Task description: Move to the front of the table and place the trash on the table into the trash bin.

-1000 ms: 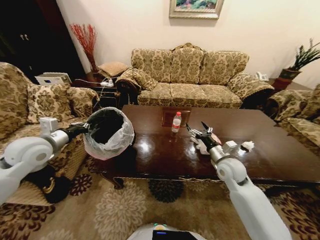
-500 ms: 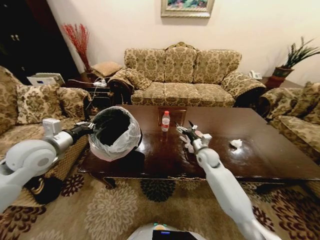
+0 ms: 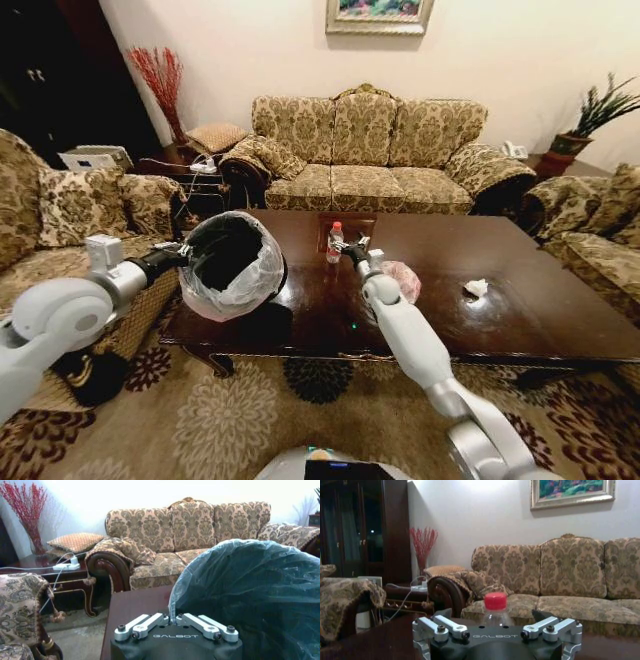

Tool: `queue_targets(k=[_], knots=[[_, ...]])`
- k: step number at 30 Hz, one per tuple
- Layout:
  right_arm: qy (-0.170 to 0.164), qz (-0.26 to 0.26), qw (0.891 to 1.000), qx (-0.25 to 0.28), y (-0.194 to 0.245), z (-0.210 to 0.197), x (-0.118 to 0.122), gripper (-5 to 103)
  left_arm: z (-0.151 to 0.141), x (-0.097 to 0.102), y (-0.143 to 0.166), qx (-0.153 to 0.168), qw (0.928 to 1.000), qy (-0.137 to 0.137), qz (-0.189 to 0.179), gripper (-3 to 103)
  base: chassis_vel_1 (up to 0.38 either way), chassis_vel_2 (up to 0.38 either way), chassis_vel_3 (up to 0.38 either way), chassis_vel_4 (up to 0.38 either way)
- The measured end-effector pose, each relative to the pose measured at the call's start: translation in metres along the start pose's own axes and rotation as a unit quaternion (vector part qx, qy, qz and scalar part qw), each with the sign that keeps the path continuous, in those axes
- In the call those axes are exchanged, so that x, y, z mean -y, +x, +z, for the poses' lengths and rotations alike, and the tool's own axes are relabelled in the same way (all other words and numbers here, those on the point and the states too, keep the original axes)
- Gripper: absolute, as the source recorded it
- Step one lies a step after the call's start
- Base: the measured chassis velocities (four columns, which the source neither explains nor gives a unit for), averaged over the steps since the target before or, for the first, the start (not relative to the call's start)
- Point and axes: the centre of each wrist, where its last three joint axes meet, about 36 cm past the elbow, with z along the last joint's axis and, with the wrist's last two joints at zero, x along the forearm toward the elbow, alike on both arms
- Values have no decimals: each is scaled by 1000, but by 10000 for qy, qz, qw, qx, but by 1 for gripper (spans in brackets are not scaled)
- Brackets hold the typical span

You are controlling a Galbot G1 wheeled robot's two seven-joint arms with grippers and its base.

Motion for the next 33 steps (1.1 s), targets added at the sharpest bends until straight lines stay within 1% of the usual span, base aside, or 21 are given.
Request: queue_targets(k=[2,9,10,11,12,15,16,19,21,22,23,26,27,30,31,32,33], knots=[[24,34,10000,-65,-10,6,0,100,1,0,-1,0,10000,9,26,2,0,0,0,0],[82,162,9996,-231,-24,17,3,100,4,-1,-2,-21,10000,26,92,2,0,0,0,0],[88,182,9995,-258,-28,19,4,102,5,-1,-2,-23,10000,32,82,2,0,0,0,0],[81,209,9994,-281,-31,20,5,99,5,-2,-3,-21,10000,33,72,2,0,0,0,0],[81,209,9994,-281,-31,20,5,99,5,-2,-3,-21,10000,33,72,2,0,0,0,0],[65,227,9993,-304,-32,21,5,88,5,-3,-3,-16,10000,31,63,2,0,0,0,0],[65,227,9993,-304,-32,21,5,88,5,-3,-3,-16,10000,31,63,2,0,0,0,0],[71,226,9992,-336,-27,20,7,76,4,-4,-4,-2,10000,19,58,2,0,0,0,0],[51,227,9991,-365,-25,22,8,76,3,-5,-4,12,10000,19,53,2,0,0,0,0],[39,230,9990,-384,-24,23,8,72,3,-5,-4,19,10000,21,50,2,0,0,0,0],[39,230,9990,-384,-24,23,8,72,3,-5,-4,19,10000,21,50,2,0,0,0,0],[2,245,9988,-422,-22,25,10,59,2,-6,-3,37,10000,26,42,2,0,0,0,0],[2,245,9988,-422,-22,25,10,59,2,-6,-3,37,10000,26,42,2,0,0,0,0],[-8,246,9988,-423,-20,24,11,42,3,-6,-3,40,10000,35,34,2,0,0,0,0],[-8,246,9988,-423,-20,24,11,42,3,-6,-3,40,10000,35,34,2,0,0,0,0],[-4,243,9988,-424,-20,24,11,38,3,-6,-3,39,10000,36,31,2,0,0,0,0],[-3,241,9988,-428,-20,24,12,38,3,-7,-3,39,10000,37,30,2,0,0,0,0]])
